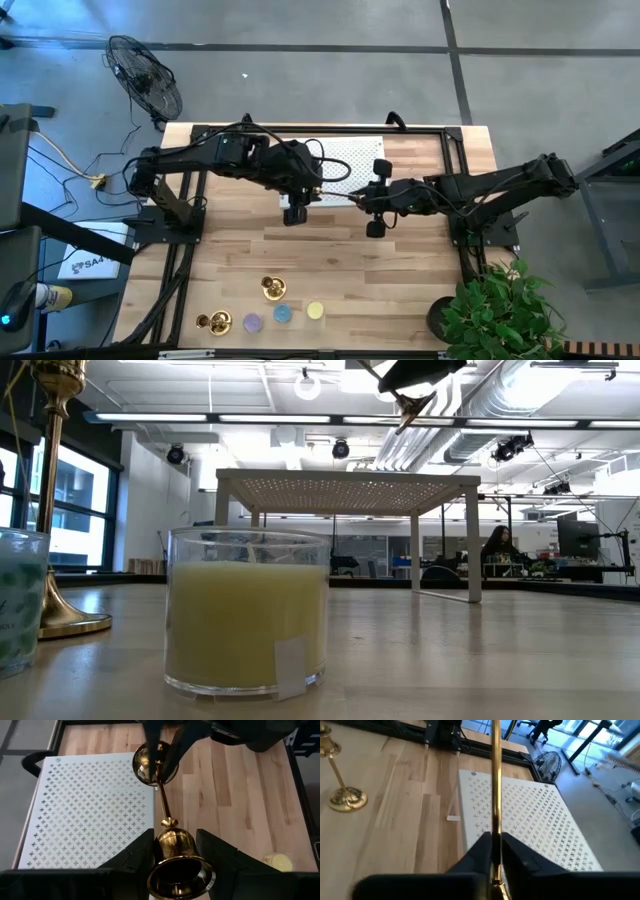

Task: Pick & Place candle stick holders
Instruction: Put the middle gold candle holder on the shelf

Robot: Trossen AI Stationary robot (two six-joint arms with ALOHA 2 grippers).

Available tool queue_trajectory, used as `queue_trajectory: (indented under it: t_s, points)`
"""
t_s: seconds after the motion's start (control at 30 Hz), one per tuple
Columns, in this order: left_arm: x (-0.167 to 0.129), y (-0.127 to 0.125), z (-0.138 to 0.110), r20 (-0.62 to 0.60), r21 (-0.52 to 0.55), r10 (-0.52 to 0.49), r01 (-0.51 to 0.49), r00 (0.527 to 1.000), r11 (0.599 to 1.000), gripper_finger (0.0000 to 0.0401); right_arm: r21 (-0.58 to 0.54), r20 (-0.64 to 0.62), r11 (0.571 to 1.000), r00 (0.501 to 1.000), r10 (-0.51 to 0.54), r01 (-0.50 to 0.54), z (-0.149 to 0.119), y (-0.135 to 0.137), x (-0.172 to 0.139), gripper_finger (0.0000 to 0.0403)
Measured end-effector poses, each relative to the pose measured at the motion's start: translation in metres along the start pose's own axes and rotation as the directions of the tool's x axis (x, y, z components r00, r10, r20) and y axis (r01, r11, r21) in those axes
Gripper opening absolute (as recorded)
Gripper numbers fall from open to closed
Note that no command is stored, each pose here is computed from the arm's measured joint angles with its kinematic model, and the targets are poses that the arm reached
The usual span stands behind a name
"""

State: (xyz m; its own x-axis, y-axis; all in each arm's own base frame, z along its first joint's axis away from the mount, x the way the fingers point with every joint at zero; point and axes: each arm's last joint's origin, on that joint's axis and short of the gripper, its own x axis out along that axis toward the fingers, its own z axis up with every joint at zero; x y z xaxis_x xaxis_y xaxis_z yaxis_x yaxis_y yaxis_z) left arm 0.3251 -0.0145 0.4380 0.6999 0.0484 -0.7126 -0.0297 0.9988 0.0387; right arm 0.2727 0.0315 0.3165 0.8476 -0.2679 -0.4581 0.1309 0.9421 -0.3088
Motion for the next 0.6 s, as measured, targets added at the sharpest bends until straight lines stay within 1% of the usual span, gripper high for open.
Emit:
queue_trajectory:
  t_s: [0.07,0.17,0.3,0.47,0.6]
  points:
    - [0.0000,0.0000,0.0000,0.000,0.001,0.003,-0.003,1.000,1.000,0.0127,-0.023,-0.002,1.000,1.000,0.000,0.000,-0.0002,0.0000,0.0000,0.0013]
    - [0.0000,0.0002,0.0000,0.000,0.001,0.010,-0.010,1.000,1.000,0.0127,-0.016,-0.002,1.000,1.000,-0.004,0.004,-0.0002,-0.0001,0.0001,0.0020]
    - [0.0000,0.0002,-0.0001,-0.001,-0.003,0.010,-0.010,1.000,1.000,0.0134,-0.022,-0.003,1.000,1.000,0.004,-0.004,-0.0004,0.0002,0.0001,0.0009]
    - [0.0000,-0.0003,0.0000,0.001,-0.034,0.000,0.000,1.000,0.999,0.0197,-0.021,-0.025,1.000,1.000,0.005,-0.006,-0.0026,0.0003,0.0001,0.0007]
    - [0.0000,0.0006,0.0001,0.002,-0.052,0.033,-0.033,0.999,0.998,0.0233,-0.018,-0.034,1.000,0.999,-0.004,0.003,-0.0035,0.0001,0.0001,0.0007]
